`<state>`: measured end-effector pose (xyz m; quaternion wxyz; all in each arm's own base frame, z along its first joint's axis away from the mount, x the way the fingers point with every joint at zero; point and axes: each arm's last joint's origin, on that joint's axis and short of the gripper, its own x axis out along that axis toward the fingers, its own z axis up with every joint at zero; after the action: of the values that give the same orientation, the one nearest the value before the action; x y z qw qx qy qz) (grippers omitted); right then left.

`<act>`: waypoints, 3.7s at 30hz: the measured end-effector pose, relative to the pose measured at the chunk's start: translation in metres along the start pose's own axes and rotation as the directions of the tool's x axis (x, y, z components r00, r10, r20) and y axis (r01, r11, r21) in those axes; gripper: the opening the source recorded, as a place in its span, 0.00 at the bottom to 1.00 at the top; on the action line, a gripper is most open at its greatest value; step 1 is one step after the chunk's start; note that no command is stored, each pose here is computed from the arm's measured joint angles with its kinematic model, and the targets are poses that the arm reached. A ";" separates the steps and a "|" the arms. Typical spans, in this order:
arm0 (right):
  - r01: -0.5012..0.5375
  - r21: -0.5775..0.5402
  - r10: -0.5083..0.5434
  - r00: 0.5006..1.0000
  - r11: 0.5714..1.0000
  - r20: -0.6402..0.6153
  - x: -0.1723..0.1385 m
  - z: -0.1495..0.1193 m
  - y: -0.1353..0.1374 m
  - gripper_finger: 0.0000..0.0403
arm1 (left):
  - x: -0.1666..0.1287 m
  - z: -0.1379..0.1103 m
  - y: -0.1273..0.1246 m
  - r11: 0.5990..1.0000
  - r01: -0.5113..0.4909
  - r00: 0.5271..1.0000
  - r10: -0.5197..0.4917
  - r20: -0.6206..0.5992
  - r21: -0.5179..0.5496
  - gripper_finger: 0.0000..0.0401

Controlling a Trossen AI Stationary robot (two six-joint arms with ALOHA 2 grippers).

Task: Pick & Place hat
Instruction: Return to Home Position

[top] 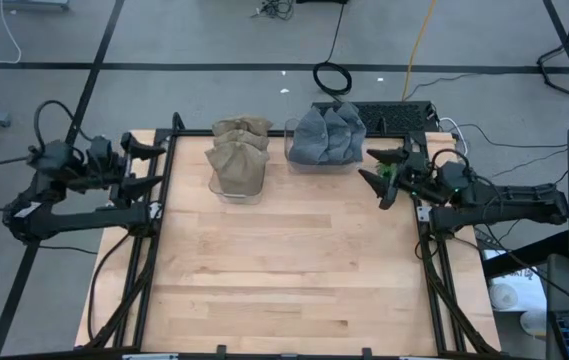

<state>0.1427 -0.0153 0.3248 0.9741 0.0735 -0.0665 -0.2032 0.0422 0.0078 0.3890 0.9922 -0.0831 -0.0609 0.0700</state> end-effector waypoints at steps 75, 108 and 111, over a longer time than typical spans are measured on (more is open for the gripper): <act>0.326 0.115 -0.270 0.899 0.938 -0.346 -0.040 -0.179 -0.045 0.75 | 0.032 -0.222 0.050 0.966 -0.193 0.979 0.179 -0.095 -0.170 0.95; 0.274 0.230 -0.225 0.949 0.934 -0.220 -0.046 -0.162 -0.045 0.75 | 0.033 -0.221 0.049 0.970 -0.172 0.984 0.161 -0.073 -0.171 0.94; 0.249 0.275 -0.211 0.964 0.929 -0.159 -0.048 -0.155 -0.045 0.75 | 0.033 -0.221 0.049 0.970 -0.171 0.984 0.160 -0.073 -0.172 0.94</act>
<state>0.1061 -0.0184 0.1604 0.9240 0.2370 -0.0247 -0.2990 0.0973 0.0259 0.1680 0.9729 -0.1779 -0.0306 0.1443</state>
